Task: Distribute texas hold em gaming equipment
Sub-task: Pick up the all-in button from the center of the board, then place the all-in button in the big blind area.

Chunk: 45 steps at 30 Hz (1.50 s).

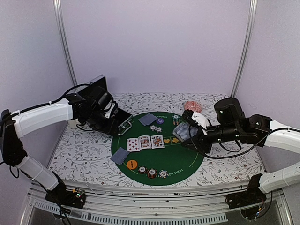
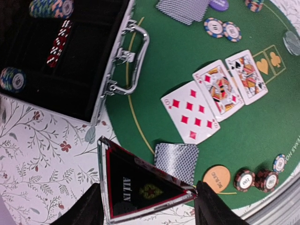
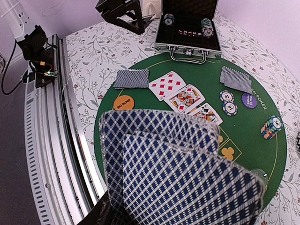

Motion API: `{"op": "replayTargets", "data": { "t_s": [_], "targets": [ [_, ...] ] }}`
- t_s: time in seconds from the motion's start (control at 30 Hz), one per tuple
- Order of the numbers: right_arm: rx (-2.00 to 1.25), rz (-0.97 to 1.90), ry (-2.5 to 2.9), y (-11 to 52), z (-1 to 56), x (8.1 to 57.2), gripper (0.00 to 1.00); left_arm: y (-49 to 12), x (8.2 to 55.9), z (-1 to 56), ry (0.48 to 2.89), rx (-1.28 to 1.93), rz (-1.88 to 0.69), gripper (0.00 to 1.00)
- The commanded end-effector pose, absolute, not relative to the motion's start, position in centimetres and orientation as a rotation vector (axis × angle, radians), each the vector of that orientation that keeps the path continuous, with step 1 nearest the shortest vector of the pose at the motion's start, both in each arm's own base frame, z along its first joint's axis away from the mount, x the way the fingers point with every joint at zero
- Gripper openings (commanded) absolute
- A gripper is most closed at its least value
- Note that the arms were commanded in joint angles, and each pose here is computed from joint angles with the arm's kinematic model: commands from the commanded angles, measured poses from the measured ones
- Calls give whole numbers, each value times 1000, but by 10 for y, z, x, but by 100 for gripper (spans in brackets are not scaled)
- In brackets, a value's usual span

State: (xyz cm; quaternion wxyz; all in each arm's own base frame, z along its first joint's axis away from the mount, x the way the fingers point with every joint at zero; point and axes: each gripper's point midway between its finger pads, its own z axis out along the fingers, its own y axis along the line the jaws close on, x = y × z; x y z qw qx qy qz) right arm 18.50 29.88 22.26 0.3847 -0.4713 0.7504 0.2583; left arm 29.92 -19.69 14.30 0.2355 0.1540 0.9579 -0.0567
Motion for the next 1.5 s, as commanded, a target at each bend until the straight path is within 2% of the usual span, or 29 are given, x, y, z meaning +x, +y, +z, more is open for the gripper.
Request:
{"op": "replayTargets", "data": {
  "t_s": [0.0,0.37,0.6,1.13,1.47],
  "targets": [
    [-1165,633,1891,293,232,189,46,-241,285,151,2593,641,-203,51],
    [-1153,600,1901,288,231,192,47,-353,237,119,2521,1121,-265,51],
    [-1134,584,1904,285,233,194,47,-420,216,102,2462,1286,-384,50],
    [-1055,519,1925,261,250,193,48,-465,183,46,2411,1478,-397,51],
    [-1028,503,1943,251,253,191,48,-490,189,36,2364,1482,-424,53]
  ]
}}
